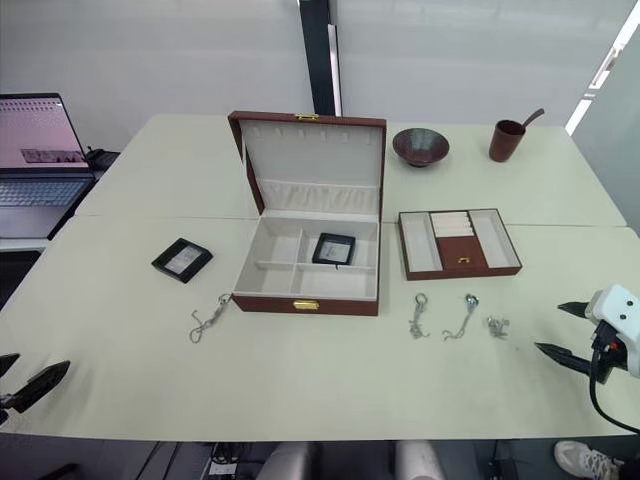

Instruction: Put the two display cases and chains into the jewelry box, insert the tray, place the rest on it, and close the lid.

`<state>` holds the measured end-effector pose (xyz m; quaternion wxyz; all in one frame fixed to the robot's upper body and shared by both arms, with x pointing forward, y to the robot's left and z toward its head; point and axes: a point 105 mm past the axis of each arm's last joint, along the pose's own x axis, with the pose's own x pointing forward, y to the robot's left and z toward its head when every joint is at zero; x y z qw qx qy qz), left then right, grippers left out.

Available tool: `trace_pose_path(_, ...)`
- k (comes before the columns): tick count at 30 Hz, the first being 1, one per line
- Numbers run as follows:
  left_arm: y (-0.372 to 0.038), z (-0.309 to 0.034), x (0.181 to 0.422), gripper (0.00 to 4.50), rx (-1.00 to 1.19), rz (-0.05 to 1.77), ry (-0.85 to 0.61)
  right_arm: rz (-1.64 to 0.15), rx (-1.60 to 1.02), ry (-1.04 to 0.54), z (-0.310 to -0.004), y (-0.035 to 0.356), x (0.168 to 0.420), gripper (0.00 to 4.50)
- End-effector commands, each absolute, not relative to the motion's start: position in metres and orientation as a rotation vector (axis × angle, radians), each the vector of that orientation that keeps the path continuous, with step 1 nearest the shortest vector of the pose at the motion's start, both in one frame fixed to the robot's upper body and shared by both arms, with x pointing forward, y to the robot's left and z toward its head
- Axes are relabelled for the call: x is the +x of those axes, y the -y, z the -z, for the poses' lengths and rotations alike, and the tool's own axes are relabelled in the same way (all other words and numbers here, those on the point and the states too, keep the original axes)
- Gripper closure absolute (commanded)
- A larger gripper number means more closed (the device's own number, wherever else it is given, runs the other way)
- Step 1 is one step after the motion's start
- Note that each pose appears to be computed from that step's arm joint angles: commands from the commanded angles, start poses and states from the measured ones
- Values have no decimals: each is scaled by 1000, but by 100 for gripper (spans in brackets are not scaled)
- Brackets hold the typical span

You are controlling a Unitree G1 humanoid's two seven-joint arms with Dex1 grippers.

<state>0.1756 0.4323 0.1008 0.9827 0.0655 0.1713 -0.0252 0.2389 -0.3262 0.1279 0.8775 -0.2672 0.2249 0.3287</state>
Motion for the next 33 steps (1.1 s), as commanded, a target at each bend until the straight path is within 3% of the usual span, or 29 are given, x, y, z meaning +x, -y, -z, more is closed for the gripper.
trace_pose_path(1,-431,-121,180,2,177,60,-299,-697,-616,-457,-138,328,241,0)
trace_pose_path(25,-411,-126,177,2,156,72,-282,-769,-650,-400,-157,311,259,0)
trace_pose_path(33,-408,-128,179,2,157,70,-278,-875,-625,-293,-182,270,272,0)
